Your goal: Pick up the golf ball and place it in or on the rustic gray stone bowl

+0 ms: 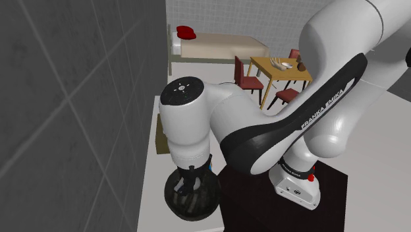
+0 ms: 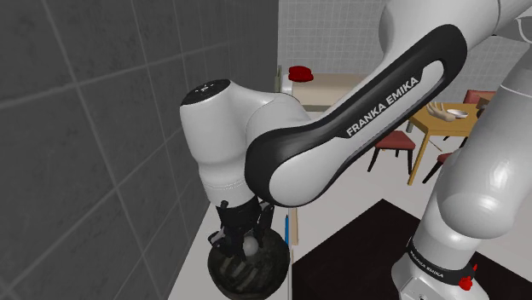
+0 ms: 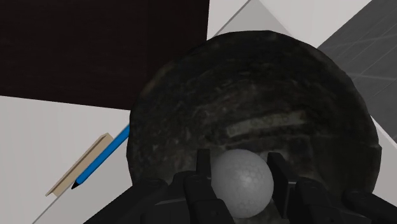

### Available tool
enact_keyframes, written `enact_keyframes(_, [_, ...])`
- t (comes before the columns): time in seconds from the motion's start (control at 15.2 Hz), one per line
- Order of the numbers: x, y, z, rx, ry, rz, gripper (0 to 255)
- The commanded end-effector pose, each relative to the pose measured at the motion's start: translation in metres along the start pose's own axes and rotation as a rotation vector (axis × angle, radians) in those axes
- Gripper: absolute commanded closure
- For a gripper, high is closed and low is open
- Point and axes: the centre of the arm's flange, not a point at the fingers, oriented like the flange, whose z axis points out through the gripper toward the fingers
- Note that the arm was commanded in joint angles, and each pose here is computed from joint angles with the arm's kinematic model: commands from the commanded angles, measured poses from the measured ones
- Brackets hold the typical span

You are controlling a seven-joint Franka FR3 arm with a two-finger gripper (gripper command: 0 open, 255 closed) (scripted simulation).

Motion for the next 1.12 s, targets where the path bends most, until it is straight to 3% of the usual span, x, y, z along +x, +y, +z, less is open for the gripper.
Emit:
enact_keyframes(0.0, [0.0, 0.0, 0.0, 0.0, 0.0, 0.0, 0])
enact_keyframes(0.33, [0.0, 0.0, 0.0, 0.0, 0.0, 0.0, 0])
enact_keyframes(0.59, [0.0, 0.0, -0.05, 0.0, 0.0, 0.0, 0])
enact_keyframes(1.06, [0.0, 0.0, -0.05, 0.0, 0.0, 0.0, 0])
